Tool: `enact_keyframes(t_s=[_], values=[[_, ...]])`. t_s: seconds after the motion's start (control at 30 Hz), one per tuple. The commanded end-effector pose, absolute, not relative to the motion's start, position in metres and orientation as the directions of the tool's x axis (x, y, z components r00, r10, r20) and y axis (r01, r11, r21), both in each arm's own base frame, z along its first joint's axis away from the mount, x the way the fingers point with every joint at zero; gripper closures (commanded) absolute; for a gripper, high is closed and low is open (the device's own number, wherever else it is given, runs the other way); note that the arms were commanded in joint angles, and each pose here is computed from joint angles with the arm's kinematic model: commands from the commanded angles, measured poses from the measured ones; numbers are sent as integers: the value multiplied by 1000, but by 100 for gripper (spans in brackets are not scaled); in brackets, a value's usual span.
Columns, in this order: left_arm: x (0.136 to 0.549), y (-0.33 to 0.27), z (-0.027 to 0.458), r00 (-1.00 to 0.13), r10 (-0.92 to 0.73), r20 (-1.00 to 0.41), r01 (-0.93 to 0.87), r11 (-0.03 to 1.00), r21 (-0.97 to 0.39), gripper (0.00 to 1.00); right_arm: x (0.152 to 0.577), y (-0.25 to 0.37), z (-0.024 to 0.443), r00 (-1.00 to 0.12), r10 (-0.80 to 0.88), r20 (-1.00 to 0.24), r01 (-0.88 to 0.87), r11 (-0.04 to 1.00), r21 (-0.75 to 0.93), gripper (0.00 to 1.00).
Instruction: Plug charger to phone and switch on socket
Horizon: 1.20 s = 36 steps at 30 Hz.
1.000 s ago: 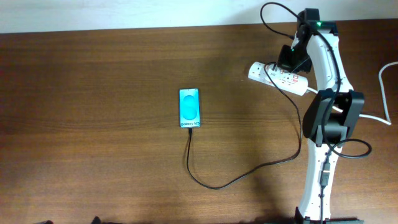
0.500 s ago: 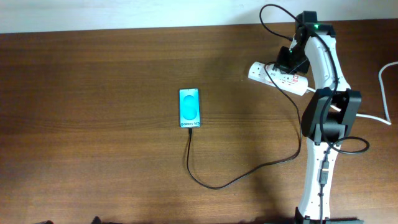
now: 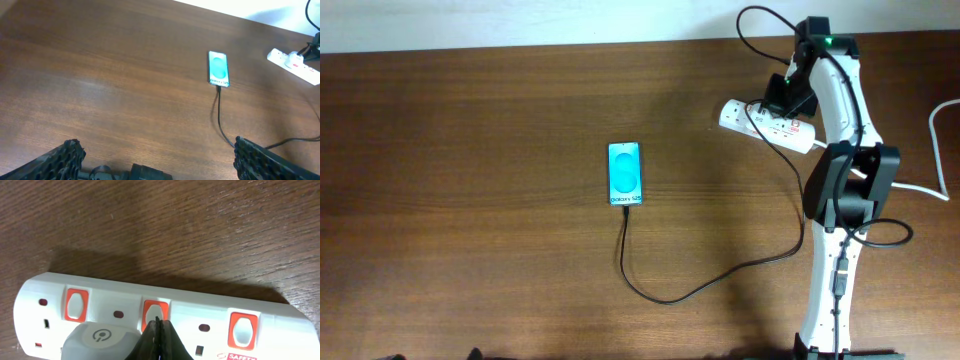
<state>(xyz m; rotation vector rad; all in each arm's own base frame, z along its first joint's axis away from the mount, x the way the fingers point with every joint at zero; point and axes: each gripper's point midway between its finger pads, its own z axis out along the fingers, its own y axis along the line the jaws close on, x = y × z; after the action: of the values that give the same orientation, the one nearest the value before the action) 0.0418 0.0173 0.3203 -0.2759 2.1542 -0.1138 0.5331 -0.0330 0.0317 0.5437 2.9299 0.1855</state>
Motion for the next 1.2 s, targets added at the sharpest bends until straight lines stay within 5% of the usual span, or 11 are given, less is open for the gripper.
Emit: enact_keyframes(t_s=[0.0,0.43,0.83,1.17], values=[[42,19,319,-539,-253,-803,-171,967,-190,1,530,-20,13,-937,335,-99,318,936,150,96],[42,19,319,-539,-253,-803,-171,967,-190,1,527,-23,13,-936,341,-88,326,933,151,96],[42,19,319,-539,-253,-803,-171,967,-190,1,481,-3,-47,-958,279,64,284,956,80,96],[42,19,319,-539,-253,-804,-170,967,-190,1,460,25,-47,-965,219,142,228,972,55,96]])
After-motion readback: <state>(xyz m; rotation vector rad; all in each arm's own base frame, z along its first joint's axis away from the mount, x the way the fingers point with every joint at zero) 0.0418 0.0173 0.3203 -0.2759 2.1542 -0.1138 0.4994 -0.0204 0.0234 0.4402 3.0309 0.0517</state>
